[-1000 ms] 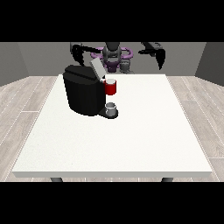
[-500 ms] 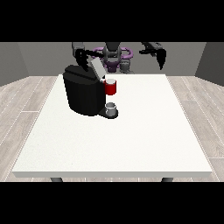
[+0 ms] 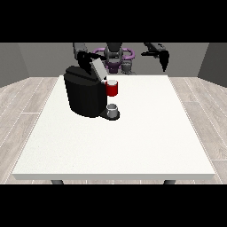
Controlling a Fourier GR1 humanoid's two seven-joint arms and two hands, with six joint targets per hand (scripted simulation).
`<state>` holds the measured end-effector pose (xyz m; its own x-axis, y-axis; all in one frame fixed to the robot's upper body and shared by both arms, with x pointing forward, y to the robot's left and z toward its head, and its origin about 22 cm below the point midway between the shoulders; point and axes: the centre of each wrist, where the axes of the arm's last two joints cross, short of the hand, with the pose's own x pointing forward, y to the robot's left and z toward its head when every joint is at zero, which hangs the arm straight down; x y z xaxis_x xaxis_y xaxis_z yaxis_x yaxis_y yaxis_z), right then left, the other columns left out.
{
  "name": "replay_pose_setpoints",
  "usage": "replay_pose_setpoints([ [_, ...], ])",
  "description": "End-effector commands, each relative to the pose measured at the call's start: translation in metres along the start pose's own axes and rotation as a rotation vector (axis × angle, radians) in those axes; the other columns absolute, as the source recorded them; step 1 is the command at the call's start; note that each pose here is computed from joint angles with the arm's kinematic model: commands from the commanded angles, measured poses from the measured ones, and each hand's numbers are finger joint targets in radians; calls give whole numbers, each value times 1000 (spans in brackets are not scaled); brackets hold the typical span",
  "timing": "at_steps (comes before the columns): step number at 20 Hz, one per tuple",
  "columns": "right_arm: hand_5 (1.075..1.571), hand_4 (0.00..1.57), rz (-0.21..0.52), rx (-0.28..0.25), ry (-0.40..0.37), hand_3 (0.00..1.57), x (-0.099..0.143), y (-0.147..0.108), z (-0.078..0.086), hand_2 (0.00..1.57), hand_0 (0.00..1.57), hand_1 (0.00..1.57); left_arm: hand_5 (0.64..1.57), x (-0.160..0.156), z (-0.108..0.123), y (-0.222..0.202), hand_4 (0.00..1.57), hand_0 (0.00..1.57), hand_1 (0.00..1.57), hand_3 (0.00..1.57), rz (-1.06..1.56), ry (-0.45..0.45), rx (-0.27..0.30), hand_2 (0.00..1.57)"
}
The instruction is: Insert the coffee pod into the coffee machine and close the lid
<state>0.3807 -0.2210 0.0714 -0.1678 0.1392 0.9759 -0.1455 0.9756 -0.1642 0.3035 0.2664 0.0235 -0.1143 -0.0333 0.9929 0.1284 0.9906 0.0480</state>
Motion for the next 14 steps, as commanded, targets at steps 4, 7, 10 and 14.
replay_pose_setpoints([
  [4,1571,0,13,28,15,0,7,-10,-15,0,0,0,1571,9,-5,-5,0,0,0,0,-30,-20,9,0],
  [7,1571,0,19,55,-61,0,21,17,-23,0,0,0,1571,9,-17,9,0,0,0,0,-24,-51,52,0],
  [10,1571,77,38,14,0,0,5,-5,-20,0,0,0,1571,7,-3,-13,24,0,0,0,-3,-29,-11,0],
  [14,1571,214,69,89,-5,0,20,29,-26,0,0,0,1571,-4,1,4,192,0,0,0,-12,39,55,0],
])
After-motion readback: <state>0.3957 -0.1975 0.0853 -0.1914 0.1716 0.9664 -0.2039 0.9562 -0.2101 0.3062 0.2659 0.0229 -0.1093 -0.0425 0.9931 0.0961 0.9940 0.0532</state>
